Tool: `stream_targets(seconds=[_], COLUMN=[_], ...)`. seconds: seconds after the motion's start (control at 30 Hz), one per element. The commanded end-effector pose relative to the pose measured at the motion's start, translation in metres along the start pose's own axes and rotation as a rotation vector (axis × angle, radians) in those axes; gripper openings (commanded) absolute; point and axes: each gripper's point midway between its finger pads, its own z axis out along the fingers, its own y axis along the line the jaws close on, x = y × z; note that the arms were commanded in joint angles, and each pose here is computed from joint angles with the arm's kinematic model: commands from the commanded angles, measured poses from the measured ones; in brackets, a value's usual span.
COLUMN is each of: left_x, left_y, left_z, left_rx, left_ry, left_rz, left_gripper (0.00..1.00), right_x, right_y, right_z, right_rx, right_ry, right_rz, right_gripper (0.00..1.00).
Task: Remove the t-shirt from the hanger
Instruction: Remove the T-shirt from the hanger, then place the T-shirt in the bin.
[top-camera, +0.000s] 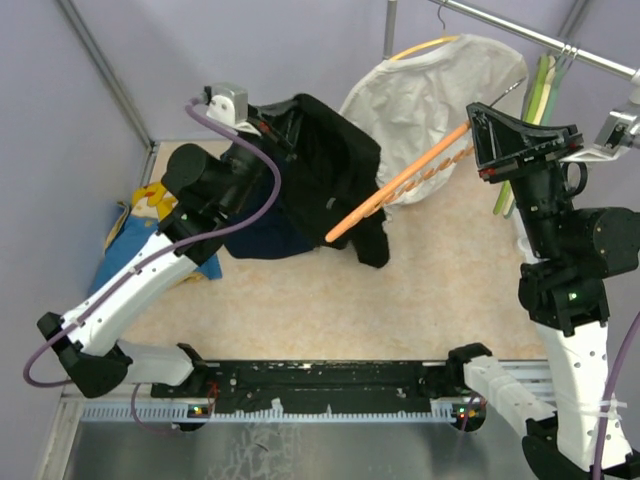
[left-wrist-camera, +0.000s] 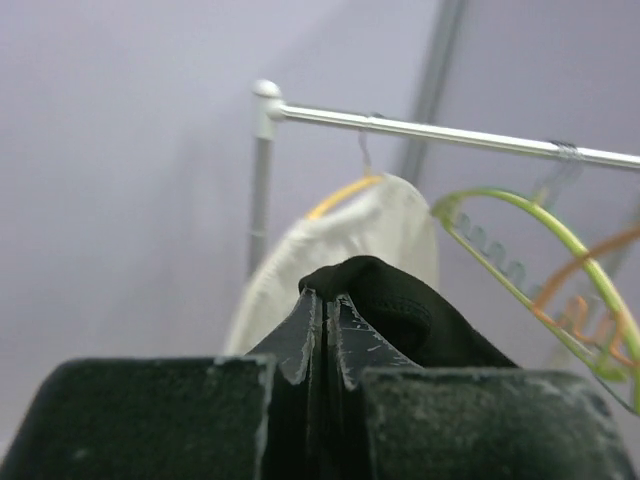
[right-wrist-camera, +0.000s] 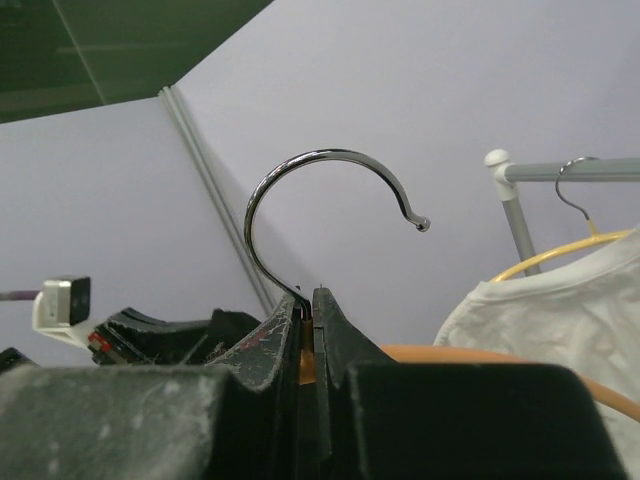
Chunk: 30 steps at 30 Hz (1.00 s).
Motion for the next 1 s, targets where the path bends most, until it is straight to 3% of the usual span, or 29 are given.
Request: stream_targets(seconds=[0.0,0.37,0.67,0.8,0.97], left_x=[-0.039,-0.115,-0.130,-0.095,-0.009], left_y=[0.058,0.116,0.168,0.197,0.237], left_z=[0.003,0.051,0.084,0.091,0.082], left_rx=[-0.303,-0.441,-0.563,-0.627,-0.741], left_ry=[-0.081,-0.243,-0.327,-0.246,-0.043], left_rz=[0.206,0.359,0.441,0.442,0.486], left_gripper=[0.00,0.00,0.00,0.00,0.00], right_x=[-0.027,-0.021,-0.016,-0.013,-0.008], right_y=[0.007,0.003,-0.003,-0.005,-0.008], right_z=[0.002,0.001,-0.001,-0.001,-0.003], right_rx=[-0.001,0.006,0.027,0.033,0.040], right_ry=[-0.085,-0.070,-0.058,-0.054,-0.043], right_rz=[-0.029,-0.037,-0.061,-0.065,-0.066], right_gripper=[0.00,0.00,0.00,0.00,0.00])
